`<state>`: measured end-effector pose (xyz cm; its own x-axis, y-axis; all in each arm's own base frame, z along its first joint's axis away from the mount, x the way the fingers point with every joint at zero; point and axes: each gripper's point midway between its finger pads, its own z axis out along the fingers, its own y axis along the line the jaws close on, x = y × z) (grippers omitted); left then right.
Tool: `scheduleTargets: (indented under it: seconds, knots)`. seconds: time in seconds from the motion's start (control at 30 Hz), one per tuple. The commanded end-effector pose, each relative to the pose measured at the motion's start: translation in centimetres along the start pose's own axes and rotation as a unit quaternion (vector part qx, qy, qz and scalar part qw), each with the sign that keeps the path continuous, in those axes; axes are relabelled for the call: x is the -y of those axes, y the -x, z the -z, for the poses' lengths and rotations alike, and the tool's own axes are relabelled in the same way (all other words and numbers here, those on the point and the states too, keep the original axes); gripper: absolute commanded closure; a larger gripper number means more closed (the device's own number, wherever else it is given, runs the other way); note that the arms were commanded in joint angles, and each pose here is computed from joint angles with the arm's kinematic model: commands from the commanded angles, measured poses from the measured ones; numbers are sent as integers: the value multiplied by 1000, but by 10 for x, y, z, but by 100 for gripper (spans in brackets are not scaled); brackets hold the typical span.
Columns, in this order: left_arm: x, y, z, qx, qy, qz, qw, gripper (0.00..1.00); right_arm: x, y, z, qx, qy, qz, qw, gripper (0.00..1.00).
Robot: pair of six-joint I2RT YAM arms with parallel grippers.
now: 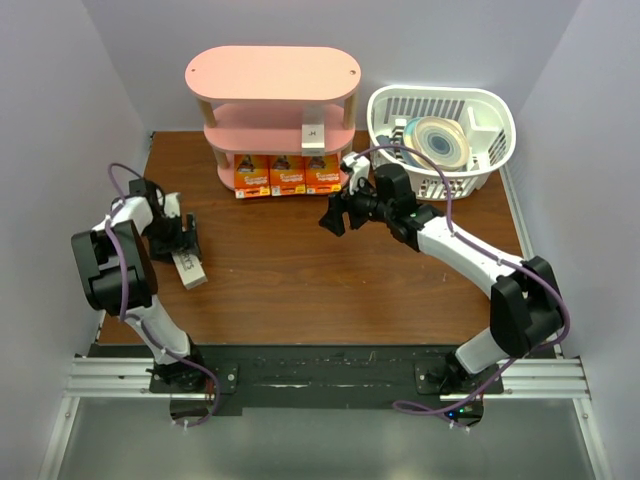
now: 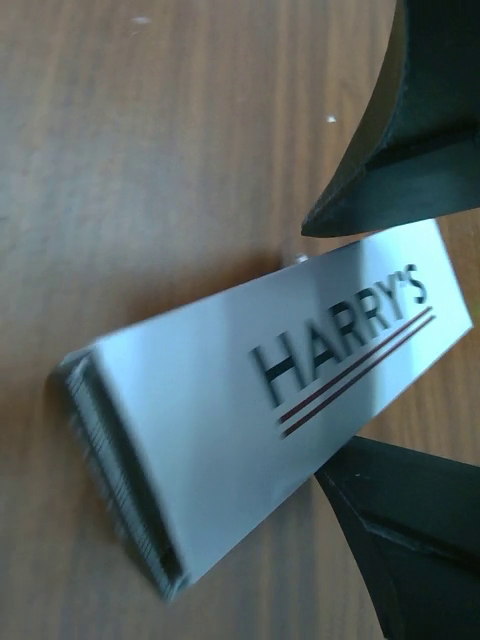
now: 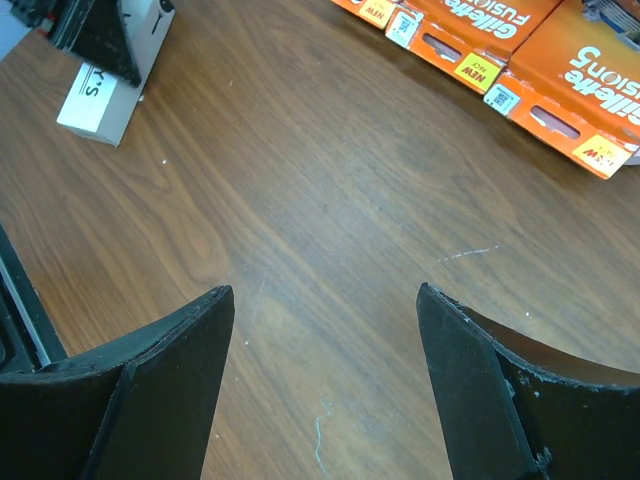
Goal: Place and organize the shaving razors onto the shelf
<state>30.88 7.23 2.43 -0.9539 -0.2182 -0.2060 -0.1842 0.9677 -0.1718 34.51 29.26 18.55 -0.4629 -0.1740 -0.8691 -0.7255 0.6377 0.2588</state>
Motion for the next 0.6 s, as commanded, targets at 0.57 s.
scheduleTargets:
  seconds: [0.57]
  knots:
    - [156, -5, 98, 91, -475, -187, 855, 36, -79, 27, 8, 33, 191, 274, 942, 20]
